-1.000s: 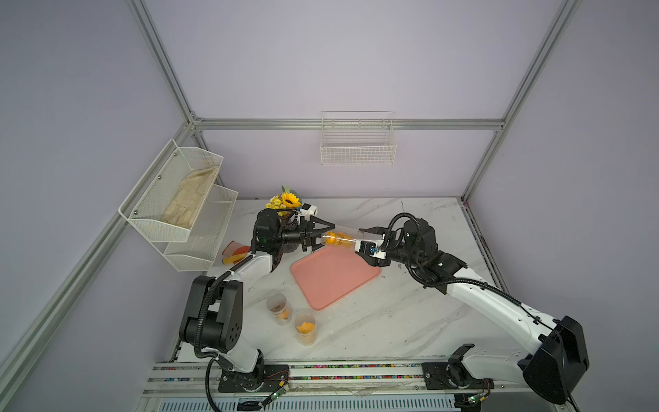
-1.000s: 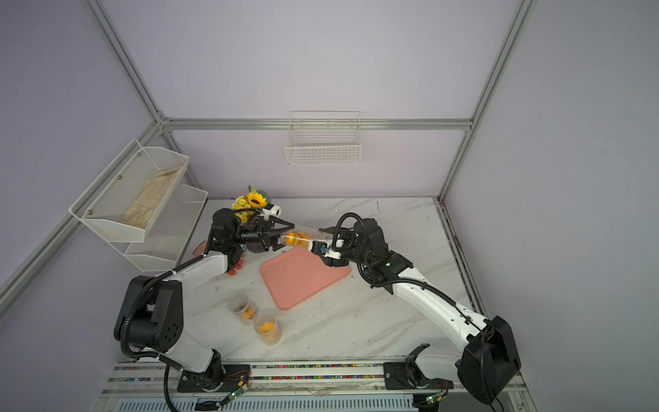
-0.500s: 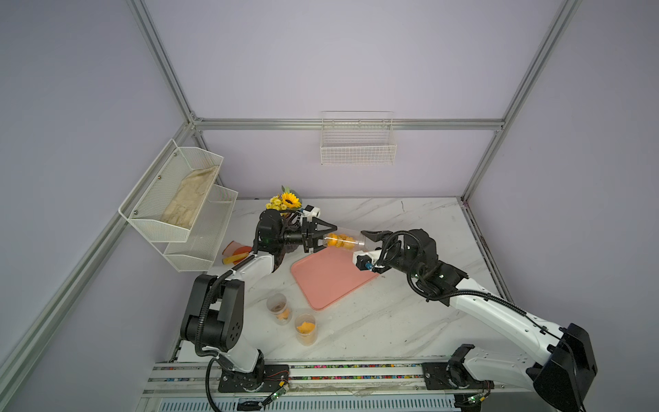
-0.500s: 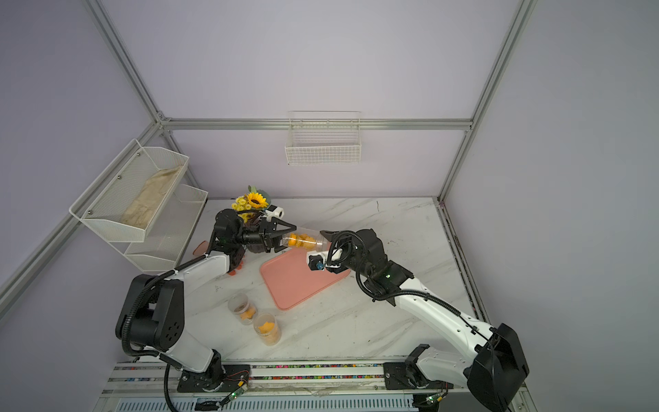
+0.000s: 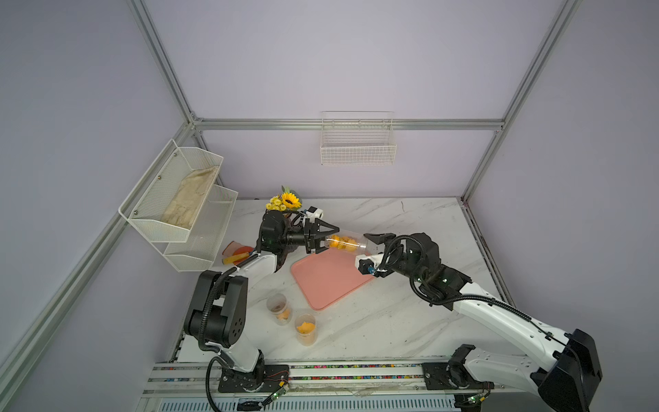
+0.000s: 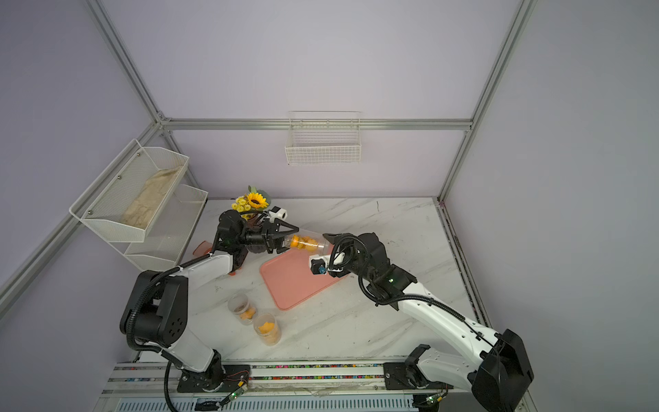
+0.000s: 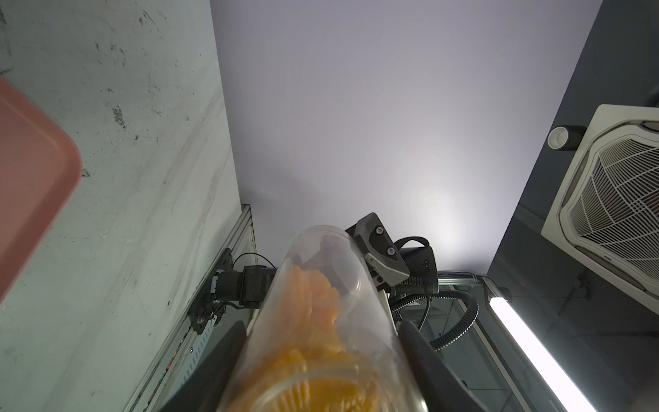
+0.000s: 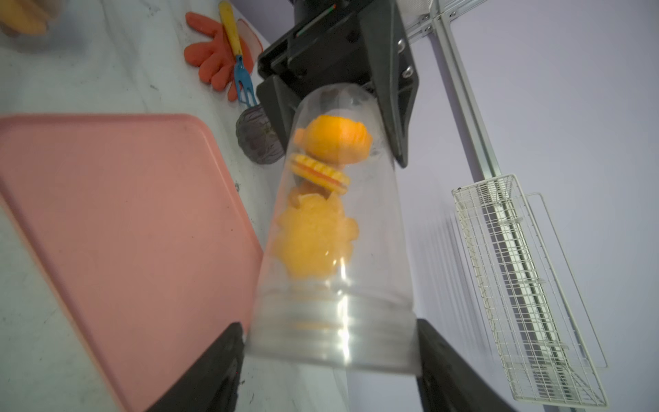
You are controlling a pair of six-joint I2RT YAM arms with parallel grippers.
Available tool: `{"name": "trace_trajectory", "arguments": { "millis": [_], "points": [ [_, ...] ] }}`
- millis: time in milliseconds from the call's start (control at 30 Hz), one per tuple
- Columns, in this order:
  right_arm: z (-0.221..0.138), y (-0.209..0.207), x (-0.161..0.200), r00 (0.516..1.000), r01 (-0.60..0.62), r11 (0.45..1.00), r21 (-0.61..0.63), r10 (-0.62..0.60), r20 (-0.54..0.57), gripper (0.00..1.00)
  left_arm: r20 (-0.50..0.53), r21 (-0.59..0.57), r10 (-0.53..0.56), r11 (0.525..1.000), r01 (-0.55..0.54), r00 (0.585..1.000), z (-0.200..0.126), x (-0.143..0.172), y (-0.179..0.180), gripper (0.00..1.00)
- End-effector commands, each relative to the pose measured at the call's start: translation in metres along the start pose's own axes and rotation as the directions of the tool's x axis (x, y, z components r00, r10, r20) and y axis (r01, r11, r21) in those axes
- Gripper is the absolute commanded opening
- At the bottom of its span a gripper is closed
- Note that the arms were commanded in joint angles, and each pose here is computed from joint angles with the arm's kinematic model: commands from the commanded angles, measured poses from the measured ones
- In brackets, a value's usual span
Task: Pour the cookies out of the jar
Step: Unscrew the lid from the jar.
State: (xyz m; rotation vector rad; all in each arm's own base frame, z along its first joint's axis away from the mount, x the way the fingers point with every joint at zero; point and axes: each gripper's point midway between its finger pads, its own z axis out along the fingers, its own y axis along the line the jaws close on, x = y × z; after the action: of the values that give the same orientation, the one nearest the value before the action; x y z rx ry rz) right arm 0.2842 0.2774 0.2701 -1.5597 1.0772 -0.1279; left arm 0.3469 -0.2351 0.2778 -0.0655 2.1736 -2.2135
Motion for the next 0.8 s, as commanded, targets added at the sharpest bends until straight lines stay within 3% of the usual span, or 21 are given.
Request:
{"name": "trace_trajectory", "arguments": {
  "millis": [0,133,200,300,367,400,467,533,600,767],
  "points": [
    [-0.003,0.005,-0.011,0.983,-0.177,0.98,-0.087,0.18,0.033,0.97,0.099,0.038,0.122,0.991,-0.127,0.988,-0.009,-0.026,-0.041,0.56],
    [-0.013,-0.013,-0.031,0.897,-0.43,0.895,-0.122,0.438,0.054,0.97,0.103,0.044,0.139,0.989,-0.144,0.985,-0.009,-0.027,-0.047,0.56],
    [-0.025,-0.029,-0.043,0.807,-0.574,0.812,-0.11,0.583,0.091,0.97,0.105,0.045,0.143,0.988,-0.148,0.984,-0.009,-0.027,-0.049,0.56],
    [-0.039,-0.07,-0.046,0.554,-0.828,0.56,-0.023,0.824,0.122,0.97,0.106,0.049,0.146,0.987,-0.151,0.984,-0.009,-0.028,-0.051,0.56],
    [-0.043,-0.094,-0.027,0.276,-0.96,0.268,0.086,0.956,0.101,0.97,0.108,0.052,0.155,0.985,-0.162,0.982,-0.009,-0.028,-0.055,0.56],
    [-0.041,-0.098,-0.021,0.171,-0.983,0.165,0.087,0.983,0.069,0.97,0.109,0.052,0.156,0.985,-0.163,0.982,-0.009,-0.028,-0.056,0.56],
    [-0.033,-0.104,-0.012,-0.106,-0.994,-0.105,0.017,0.992,-0.063,0.97,0.112,0.054,0.161,0.984,-0.167,0.981,-0.009,-0.027,-0.058,0.56],
    [-0.019,-0.113,-0.003,-0.305,-0.949,-0.315,-0.025,0.934,-0.185,0.96,0.112,0.055,0.163,0.984,-0.17,0.98,-0.01,-0.025,-0.059,0.56],
    [-0.01,-0.117,0.001,-0.423,-0.89,-0.453,-0.06,0.867,-0.261,0.92,0.114,0.055,0.164,0.984,-0.171,0.98,-0.01,-0.023,-0.06,0.56],
    [-0.004,-0.109,0.032,-0.623,-0.727,-0.681,-0.085,0.707,-0.334,0.97,0.119,0.059,0.178,0.981,-0.186,0.977,-0.012,-0.018,-0.067,0.56]
  ]
}}
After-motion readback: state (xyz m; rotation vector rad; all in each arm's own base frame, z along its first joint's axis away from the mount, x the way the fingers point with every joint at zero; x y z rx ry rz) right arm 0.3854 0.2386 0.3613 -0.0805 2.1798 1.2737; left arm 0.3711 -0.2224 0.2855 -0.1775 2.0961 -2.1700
